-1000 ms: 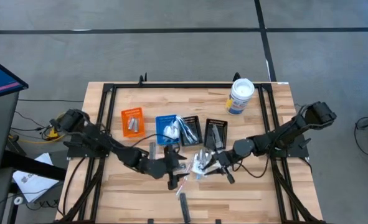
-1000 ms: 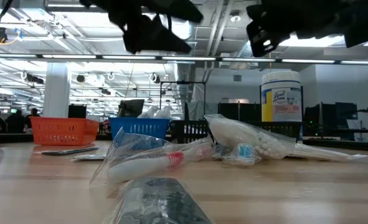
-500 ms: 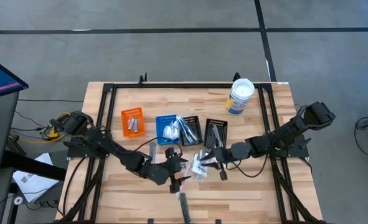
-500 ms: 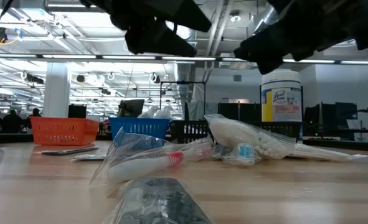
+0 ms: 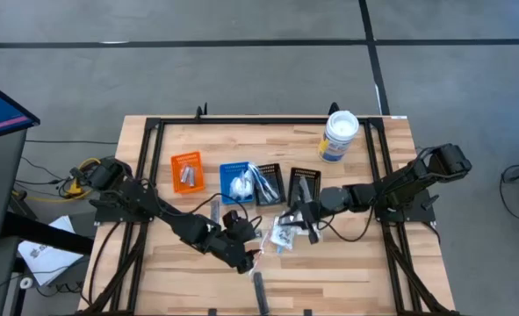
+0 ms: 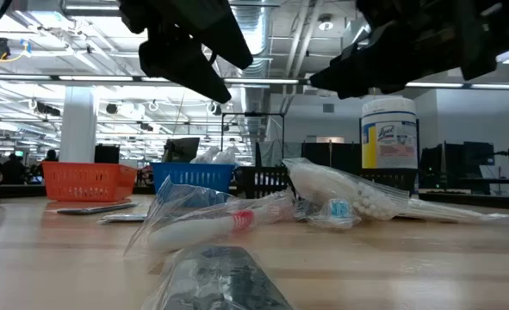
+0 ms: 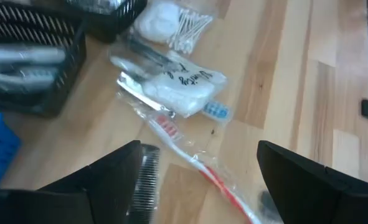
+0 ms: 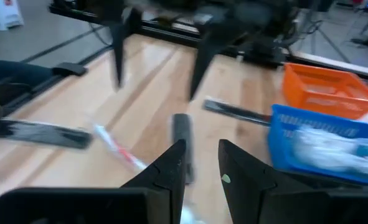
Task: Pick & Place Travel size toiletries
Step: Put the orange toothbrush into the left black bin
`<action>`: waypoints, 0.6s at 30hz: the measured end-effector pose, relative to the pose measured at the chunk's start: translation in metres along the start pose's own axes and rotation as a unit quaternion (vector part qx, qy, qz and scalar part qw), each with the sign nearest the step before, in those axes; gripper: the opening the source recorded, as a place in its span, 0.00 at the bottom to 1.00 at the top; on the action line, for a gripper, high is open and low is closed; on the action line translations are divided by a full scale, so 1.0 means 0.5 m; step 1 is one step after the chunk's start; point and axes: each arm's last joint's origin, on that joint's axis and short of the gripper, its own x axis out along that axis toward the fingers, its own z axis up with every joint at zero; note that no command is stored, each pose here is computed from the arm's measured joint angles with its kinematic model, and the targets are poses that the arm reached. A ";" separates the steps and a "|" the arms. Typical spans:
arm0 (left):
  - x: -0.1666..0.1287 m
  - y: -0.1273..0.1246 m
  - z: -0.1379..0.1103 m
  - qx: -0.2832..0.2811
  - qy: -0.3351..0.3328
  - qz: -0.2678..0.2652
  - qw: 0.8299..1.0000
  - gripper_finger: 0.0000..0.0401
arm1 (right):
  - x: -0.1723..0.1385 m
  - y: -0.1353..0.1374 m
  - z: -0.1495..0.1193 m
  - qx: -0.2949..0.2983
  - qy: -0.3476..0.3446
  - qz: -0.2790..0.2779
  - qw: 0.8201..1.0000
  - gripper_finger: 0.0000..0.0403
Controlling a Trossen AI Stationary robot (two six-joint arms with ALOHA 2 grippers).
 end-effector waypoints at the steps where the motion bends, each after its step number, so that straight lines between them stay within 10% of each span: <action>1: 0.009 0.001 -0.004 -0.007 0.006 0.003 1.000 0.78 | 0.000 -0.006 0.000 -0.001 -0.001 -0.006 1.000 0.22; 10: 0.163 -0.018 -0.057 -0.019 0.121 -0.015 0.992 0.70 | -0.001 -0.035 -0.004 -0.010 0.000 -0.030 0.999 0.22; 18: 0.183 -0.013 -0.046 -0.027 0.132 -0.001 0.991 0.60 | -0.001 -0.022 -0.003 -0.005 0.001 -0.017 1.000 0.22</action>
